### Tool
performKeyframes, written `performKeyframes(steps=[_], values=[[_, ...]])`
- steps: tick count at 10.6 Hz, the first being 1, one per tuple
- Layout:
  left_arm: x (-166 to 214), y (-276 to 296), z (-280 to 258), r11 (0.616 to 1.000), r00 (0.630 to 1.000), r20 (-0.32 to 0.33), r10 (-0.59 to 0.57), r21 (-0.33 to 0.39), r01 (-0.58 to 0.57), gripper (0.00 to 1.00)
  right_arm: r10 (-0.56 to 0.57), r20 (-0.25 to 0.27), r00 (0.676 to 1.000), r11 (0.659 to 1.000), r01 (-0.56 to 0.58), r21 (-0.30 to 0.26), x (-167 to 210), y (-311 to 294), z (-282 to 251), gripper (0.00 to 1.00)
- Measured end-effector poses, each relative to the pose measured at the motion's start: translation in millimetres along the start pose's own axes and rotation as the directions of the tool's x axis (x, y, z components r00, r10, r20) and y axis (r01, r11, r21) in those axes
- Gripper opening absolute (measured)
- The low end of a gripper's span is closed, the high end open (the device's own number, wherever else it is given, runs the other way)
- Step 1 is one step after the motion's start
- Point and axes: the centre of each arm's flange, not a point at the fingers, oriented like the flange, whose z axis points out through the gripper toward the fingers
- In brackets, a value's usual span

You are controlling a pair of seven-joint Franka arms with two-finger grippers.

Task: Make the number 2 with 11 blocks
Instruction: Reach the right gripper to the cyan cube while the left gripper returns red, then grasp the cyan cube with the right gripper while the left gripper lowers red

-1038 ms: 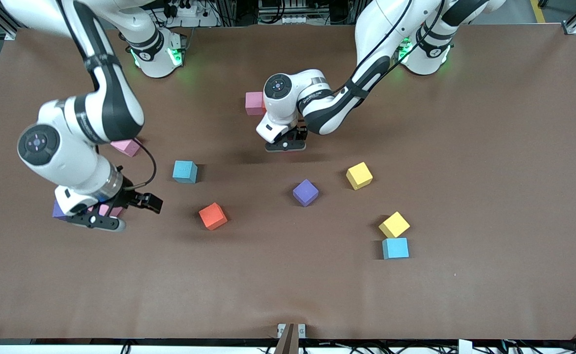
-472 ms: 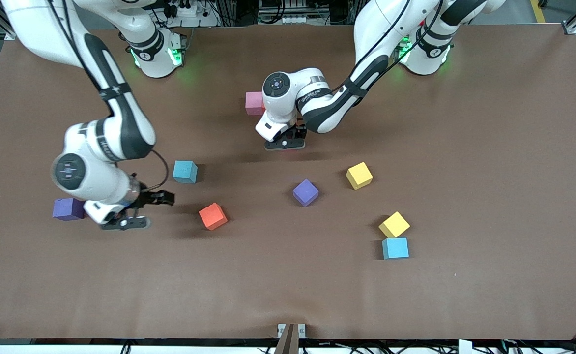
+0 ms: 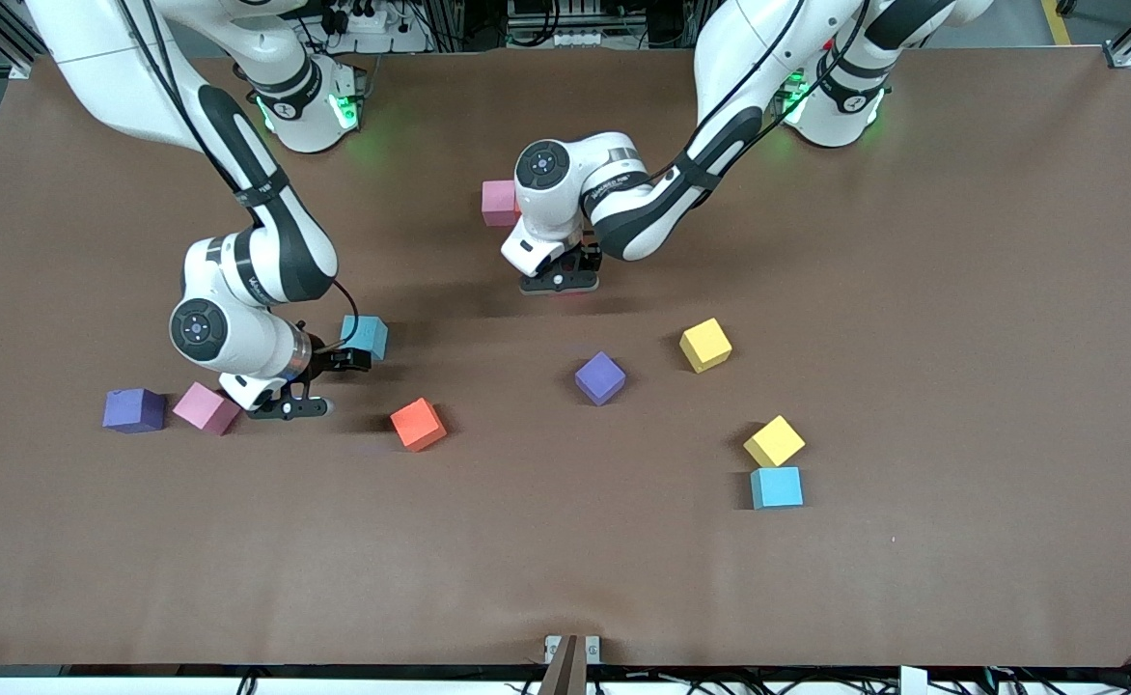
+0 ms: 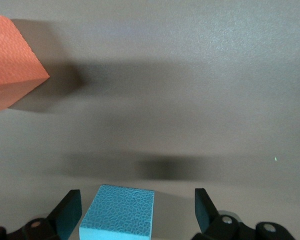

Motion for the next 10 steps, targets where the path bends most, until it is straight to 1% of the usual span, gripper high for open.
performKeyframes(steps=[1,3,6,10], values=[[-2.3,-0.4,0.1,1.0,1.0,0.001,0.003,0.002,-0.003,0.62,0.011,-0.001,1.0,1.0,-0.011,0.013,0.0,-0.5,-1.4,1.0],[-7.3,-1.7,0.3,1.0,1.0,0.003,0.01,0.007,-0.01,0.62,0.014,-0.005,1.0,1.0,-0.014,0.018,-0.4,-1.1,-6.3,1.0],[-9.8,-2.5,0.7,1.0,1.0,0.004,0.011,0.01,-0.011,0.62,0.011,0.022,1.0,1.0,-0.012,0.017,-4.1,-3.3,-5.2,1.0],[-10.9,-2.6,0.8,1.0,1.0,0.004,0.0,0.011,0.0,0.62,0.023,0.031,0.999,0.999,-0.024,0.035,-5.5,-6.4,-4.1,1.0]])
